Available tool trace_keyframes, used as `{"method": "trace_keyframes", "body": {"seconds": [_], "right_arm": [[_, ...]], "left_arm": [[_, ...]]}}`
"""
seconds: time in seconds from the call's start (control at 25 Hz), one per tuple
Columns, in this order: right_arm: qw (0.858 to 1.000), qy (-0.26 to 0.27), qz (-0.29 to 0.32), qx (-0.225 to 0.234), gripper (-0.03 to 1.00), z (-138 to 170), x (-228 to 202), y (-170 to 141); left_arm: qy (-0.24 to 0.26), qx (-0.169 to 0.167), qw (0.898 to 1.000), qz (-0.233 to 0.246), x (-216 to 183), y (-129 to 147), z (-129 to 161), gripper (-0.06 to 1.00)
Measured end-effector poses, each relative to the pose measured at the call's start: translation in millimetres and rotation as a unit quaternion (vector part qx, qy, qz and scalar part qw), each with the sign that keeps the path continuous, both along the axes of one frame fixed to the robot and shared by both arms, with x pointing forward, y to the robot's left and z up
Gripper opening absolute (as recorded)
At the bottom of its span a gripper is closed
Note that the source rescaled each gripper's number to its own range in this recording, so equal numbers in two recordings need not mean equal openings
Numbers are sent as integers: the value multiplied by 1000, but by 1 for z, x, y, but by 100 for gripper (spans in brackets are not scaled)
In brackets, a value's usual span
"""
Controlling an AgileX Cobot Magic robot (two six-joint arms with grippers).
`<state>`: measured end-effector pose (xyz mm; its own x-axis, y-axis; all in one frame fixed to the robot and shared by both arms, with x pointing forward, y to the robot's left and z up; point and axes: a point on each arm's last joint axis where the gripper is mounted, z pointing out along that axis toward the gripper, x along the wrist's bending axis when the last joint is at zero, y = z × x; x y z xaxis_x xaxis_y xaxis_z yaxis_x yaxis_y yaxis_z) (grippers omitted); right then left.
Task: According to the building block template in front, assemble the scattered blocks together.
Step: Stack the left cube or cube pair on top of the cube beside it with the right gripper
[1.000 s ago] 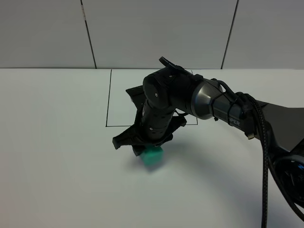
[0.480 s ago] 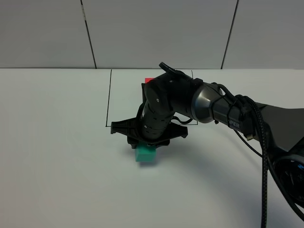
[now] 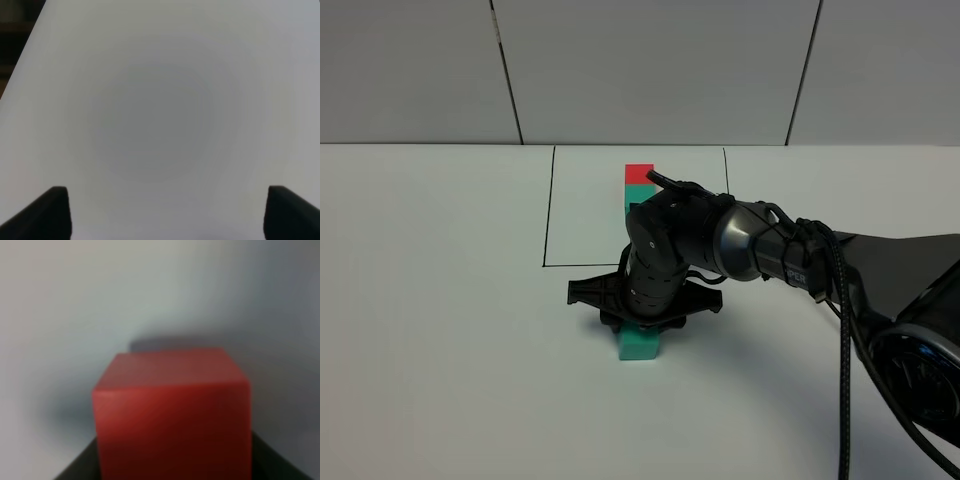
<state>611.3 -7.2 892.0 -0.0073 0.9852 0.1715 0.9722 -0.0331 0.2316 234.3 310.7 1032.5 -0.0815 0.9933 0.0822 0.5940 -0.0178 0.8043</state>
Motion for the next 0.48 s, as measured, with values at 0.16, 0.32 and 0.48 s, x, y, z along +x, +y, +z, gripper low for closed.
{"method": "trace_keyframes", "body": {"seconds": [0.16, 0.32, 0.48], "right_arm": [[1000, -3, 0, 2, 8, -2, 1, 1], [1000, -3, -1, 3, 8, -2, 1, 1], [1000, -3, -1, 3, 8, -2, 1, 1]], "left_arm": [[0, 0, 1000, 0, 0, 0, 0, 94], [0, 0, 1000, 0, 0, 0, 0, 94], [0, 0, 1000, 0, 0, 0, 0, 94]]}}
